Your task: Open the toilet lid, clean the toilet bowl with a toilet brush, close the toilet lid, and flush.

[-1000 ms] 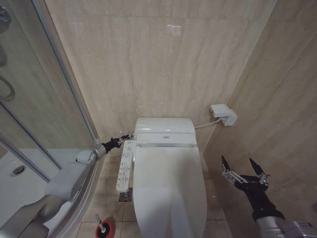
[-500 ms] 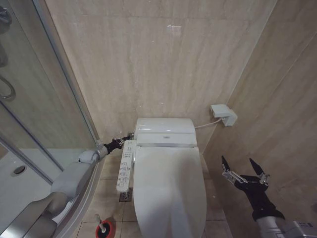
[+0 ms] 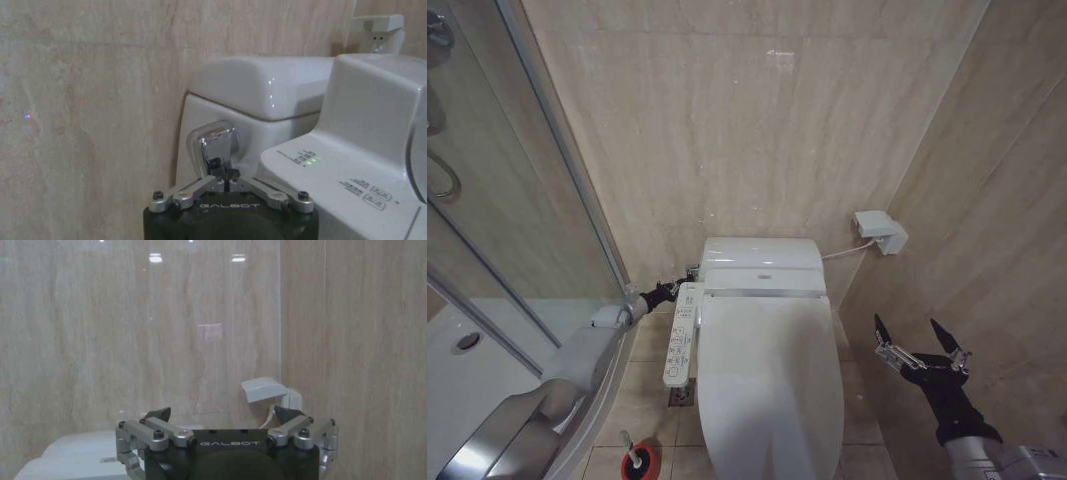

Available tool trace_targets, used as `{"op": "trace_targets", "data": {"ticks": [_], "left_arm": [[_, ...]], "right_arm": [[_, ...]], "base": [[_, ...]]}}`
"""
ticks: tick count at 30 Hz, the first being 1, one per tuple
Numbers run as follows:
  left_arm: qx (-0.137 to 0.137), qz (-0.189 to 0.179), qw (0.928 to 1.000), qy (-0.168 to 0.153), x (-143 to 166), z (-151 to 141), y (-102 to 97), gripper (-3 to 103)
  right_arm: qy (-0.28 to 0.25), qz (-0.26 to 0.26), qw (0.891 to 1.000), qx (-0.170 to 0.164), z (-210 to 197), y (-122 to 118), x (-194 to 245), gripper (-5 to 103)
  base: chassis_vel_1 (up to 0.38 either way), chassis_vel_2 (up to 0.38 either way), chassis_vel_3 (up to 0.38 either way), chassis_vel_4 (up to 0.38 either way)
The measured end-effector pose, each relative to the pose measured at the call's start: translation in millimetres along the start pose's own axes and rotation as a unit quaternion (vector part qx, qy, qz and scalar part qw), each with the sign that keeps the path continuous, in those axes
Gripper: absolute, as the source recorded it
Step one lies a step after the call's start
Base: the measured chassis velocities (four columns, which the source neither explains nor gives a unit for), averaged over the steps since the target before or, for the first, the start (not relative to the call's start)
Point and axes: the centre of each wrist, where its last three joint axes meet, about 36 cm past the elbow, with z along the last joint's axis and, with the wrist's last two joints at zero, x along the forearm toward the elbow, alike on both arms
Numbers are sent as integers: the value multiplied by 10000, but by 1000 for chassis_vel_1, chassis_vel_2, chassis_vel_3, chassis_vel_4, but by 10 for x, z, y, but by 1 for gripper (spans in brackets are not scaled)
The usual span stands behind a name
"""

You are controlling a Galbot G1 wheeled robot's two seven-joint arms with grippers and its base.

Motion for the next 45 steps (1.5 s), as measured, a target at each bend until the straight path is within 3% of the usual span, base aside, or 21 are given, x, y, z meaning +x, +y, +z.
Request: {"op": "trace_targets", "data": {"ticks": [28, 32, 35, 38, 41, 42, 45], "left_arm": [[239, -259, 9993, -101, -107, 25, -58, 0], [392, -465, 9977, -285, -81, -4, -99, 0], [491, -772, 9922, -850, -26, -140, -178, 0], [415, -946, 9895, -1012, 28, -199, -182, 0], [325, -1675, 9748, -1435, 300, -385, -257, 0], [325, -1675, 9748, -1435, 300, -385, -257, 0], [399, -2424, 9537, -1737, 478, -675, -545, 0]], "right_arm": [[-1, 0, 10000, 0, 0, 0, 0, 100], [0, 1, 10000, 0, 0, 0, 0, 100], [0, 0, 10000, 0, 0, 0, 0, 100], [0, 0, 10000, 0, 0, 0, 0, 100], [1, 1, 10000, 1, 1, -1, 0, 100], [1, 1, 10000, 1, 1, -1, 0, 100], [0, 0, 10000, 0, 0, 0, 0, 100]], "base": [[0, 0, 0, 0], [0, 0, 0, 0], [-19, -1, 1, -26], [-60, -31, -6, -79], [-44, -11, 8, -18], [0, 0, 0, 0], [0, 0, 0, 0]]}}
